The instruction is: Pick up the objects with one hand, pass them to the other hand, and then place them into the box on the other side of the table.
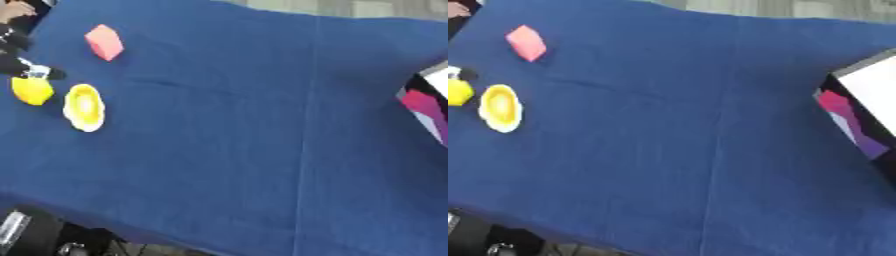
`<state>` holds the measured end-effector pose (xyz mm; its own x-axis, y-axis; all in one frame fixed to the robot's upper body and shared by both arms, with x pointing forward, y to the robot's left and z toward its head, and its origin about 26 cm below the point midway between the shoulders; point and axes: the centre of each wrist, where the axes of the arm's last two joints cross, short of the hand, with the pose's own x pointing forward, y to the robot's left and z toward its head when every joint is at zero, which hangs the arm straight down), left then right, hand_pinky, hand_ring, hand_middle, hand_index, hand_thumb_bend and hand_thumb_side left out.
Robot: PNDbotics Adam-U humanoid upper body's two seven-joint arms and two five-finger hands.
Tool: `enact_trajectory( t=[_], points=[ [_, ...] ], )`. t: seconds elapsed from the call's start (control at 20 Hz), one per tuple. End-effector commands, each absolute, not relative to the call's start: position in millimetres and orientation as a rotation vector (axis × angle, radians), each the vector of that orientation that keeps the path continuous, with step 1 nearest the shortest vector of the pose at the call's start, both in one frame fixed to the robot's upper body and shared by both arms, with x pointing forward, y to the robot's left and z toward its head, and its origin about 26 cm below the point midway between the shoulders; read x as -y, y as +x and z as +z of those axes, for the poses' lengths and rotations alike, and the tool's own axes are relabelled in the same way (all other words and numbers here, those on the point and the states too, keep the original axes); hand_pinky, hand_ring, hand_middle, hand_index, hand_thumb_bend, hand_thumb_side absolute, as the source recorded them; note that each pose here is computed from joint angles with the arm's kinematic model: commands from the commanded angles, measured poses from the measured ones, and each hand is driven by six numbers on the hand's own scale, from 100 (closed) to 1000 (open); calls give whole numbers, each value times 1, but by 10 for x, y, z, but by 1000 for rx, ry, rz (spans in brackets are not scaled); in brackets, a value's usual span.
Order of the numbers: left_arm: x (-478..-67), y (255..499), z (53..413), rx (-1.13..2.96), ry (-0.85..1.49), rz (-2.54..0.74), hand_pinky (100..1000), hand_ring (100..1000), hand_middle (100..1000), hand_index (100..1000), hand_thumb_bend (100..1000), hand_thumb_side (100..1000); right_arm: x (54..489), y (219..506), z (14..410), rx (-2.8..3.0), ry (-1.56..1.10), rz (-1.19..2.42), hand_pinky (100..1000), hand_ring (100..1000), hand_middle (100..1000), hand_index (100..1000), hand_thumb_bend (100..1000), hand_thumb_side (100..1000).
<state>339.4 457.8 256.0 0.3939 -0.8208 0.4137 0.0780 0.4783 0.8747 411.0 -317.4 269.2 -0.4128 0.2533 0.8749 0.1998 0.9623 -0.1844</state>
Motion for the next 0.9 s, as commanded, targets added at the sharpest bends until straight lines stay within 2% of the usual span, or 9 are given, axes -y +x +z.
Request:
enact_trajectory(
  t=[0.05, 0.3, 0.6, 0.9],
  points=[
    [-4766, 3348, 2814, 932, 978, -640, 842, 856, 759, 794, 796, 337, 3245, 4077, 2822, 2036, -358, 79, 868, 932, 839, 937, 495, 454],
    [-4944, 3374, 2785, 814, 998, -636, 831, 846, 744, 729, 719, 293, 3259, 4080, 2790, 2025, -361, 80, 868, 930, 835, 937, 496, 455],
    [-5111, 3455, 2714, 676, 1001, -690, 825, 842, 741, 752, 716, 291, 3278, 4082, 2745, 2011, -362, 76, 868, 929, 834, 938, 497, 455],
    [-5078, 3589, 2582, 662, 976, -703, 817, 836, 741, 794, 727, 300, 3265, 4086, 2734, 2008, -353, 80, 869, 928, 834, 938, 498, 456]
  ],
)
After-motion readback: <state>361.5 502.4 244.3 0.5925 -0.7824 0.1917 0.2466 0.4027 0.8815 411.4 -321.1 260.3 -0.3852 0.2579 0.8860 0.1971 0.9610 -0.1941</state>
